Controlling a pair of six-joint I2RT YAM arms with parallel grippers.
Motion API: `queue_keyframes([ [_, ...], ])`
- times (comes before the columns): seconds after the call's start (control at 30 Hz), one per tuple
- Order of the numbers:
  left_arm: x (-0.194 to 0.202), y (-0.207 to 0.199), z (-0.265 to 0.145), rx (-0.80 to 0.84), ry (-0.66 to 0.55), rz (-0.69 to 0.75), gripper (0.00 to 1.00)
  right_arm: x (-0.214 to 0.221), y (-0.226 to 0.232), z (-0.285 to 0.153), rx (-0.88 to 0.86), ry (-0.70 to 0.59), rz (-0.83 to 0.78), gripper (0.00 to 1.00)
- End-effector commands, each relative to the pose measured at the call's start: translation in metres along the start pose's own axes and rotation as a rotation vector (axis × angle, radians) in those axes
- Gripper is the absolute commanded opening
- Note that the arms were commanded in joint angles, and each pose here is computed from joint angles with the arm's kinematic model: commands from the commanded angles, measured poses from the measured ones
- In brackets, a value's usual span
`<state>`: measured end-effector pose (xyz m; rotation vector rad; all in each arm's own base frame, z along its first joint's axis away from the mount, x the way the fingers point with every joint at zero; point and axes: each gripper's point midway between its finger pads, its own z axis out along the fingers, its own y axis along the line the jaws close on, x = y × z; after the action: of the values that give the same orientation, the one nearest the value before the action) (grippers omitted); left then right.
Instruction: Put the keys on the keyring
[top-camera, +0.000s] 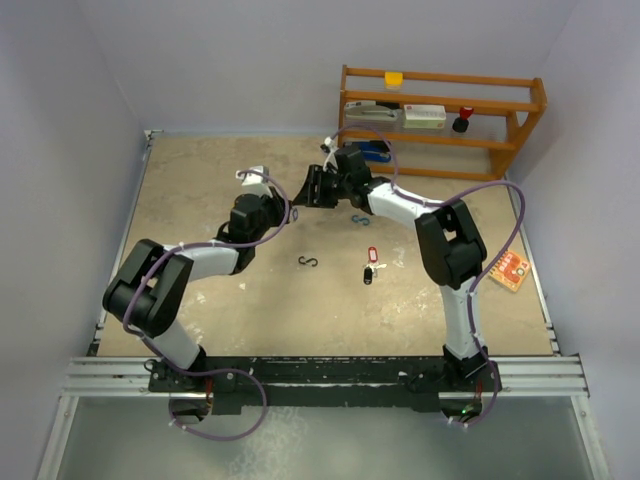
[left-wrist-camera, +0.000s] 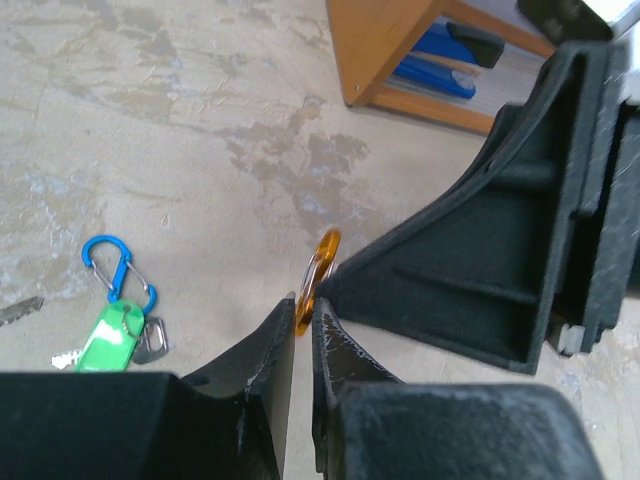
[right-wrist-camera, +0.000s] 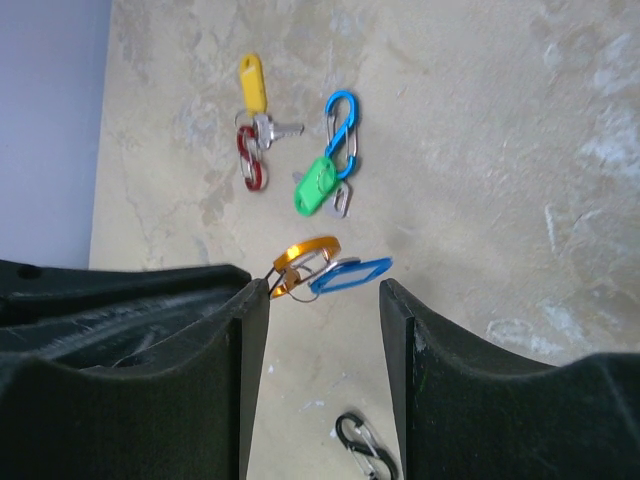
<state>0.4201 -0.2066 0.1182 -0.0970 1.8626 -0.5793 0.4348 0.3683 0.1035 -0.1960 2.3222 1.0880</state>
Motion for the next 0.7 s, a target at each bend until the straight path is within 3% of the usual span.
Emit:
queue_keyframes([
  [0.0, -0.035, -0.014, 0.005, 0.053, -0.132, 0.005, 0.07, 0.021, 0.007, -0.001, -0.029, 0.073, 0.013, 0.52],
  [0.2, -0.034, -0.014, 0.005, 0.057, -0.128, 0.01, 0.07, 0.022, 0.008, -0.001, -0.035, 0.078, 0.015, 0.52],
  [0.3, -0.03, -0.013, 0.003, 0.058, -0.115, 0.016, 0.19, 0.022, 0.009, -0.002, -0.038, 0.079, 0.014, 0.52],
  [0.5, -0.022, -0.003, -0.011, 0.038, -0.111, 0.043, 0.54, 0.017, 0.006, -0.002, -0.02, 0.086, 0.011, 0.52],
  [0.67, -0.018, -0.002, -0.02, 0.049, -0.105, 0.089, 0.59, 0.009, 0.004, -0.005, -0.021, 0.076, 0.006, 0.52],
])
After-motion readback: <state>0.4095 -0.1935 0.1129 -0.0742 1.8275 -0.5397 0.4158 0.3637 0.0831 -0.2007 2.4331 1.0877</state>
